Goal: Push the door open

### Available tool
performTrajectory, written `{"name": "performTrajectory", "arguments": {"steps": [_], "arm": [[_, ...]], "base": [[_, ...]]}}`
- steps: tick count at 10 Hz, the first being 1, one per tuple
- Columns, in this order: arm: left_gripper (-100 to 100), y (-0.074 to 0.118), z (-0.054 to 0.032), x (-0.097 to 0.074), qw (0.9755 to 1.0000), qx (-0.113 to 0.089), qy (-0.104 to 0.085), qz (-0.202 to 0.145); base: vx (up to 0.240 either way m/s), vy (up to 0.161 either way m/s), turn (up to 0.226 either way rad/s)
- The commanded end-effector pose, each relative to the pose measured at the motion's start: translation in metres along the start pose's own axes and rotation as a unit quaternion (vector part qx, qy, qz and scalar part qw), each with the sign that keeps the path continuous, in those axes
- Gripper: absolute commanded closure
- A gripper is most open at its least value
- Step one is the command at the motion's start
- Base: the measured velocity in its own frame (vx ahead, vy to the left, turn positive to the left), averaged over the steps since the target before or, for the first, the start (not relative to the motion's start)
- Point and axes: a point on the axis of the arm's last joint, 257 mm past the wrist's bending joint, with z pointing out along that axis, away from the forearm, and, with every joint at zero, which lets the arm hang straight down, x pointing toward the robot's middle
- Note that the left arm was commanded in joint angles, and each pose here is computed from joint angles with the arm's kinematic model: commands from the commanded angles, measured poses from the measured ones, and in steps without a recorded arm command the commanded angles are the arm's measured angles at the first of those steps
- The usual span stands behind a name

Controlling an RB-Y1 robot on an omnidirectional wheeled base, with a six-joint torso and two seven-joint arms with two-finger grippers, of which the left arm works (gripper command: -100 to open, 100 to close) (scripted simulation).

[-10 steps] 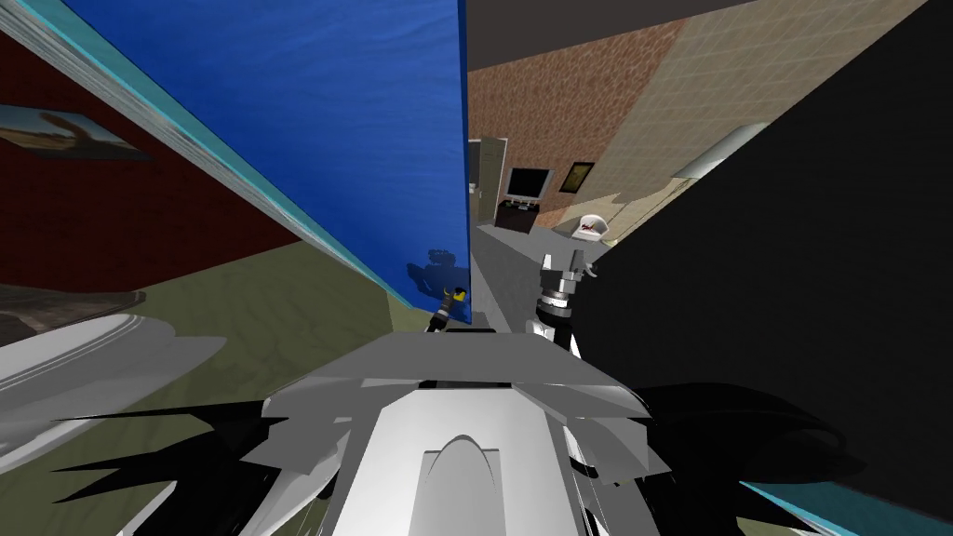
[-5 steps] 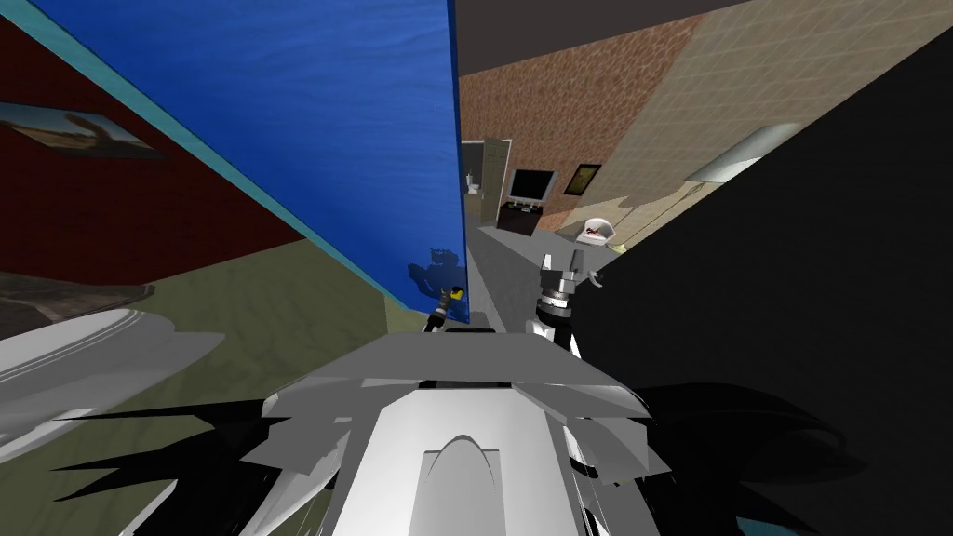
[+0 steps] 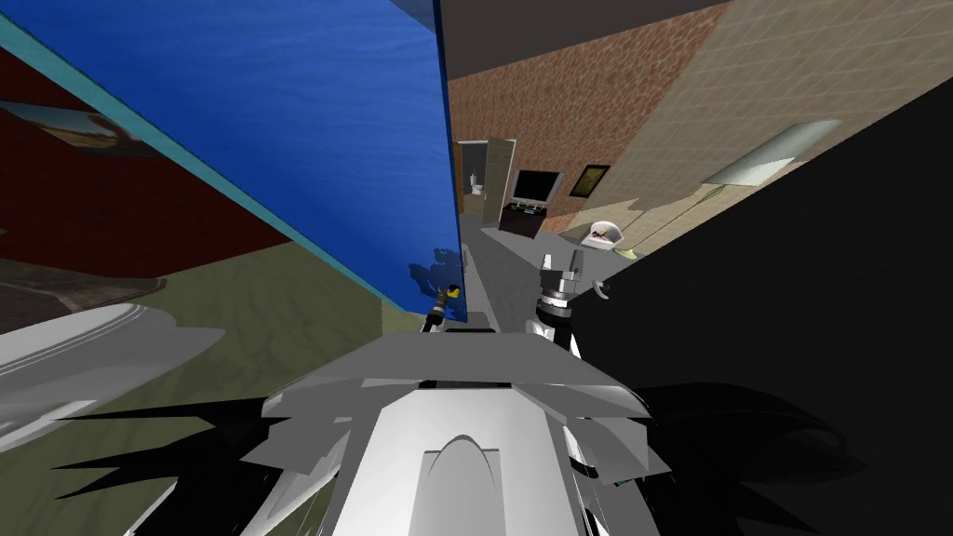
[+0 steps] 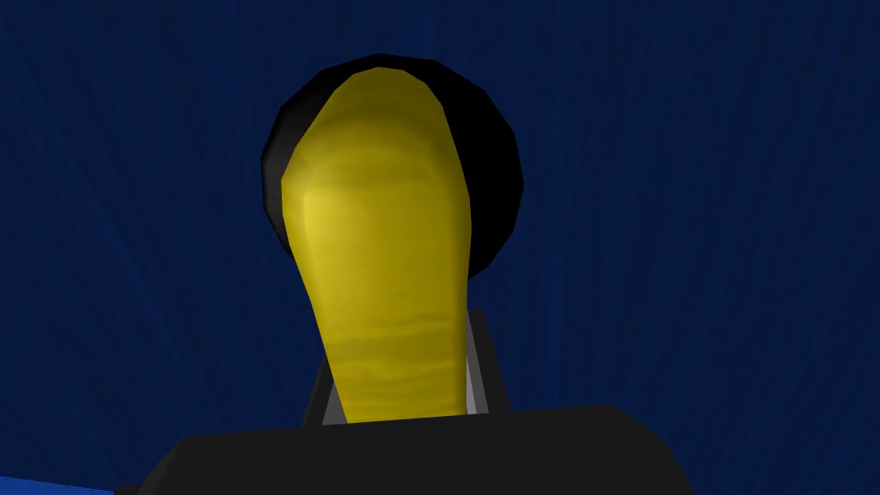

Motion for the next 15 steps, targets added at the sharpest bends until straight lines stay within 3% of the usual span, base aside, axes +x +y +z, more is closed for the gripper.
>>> {"name": "performTrajectory", "arguments": {"steps": [1,6,9,10,15], "arm": [[100,-0.004,0.0037,-0.015,0.9999,0.006,-0.015,0.001],[100,-0.004,0.008,-0.034,0.9987,0.005,-0.051,-0.007],[100,-0.001,0.0059,-0.042,0.9982,0.002,-0.06,-0.007],[100,-0.003,0.005,-0.057,0.9975,0.003,-0.07,0.0],[100,-0.003,0.0005,-0.09,0.9953,0.002,-0.096,0.011]], "base": [[0.138,-0.144,0.058],[0.154,-0.119,0.065],[0.12,-0.082,0.047],[0.111,-0.043,0.035],[0.174,-0.059,0.041]]}}
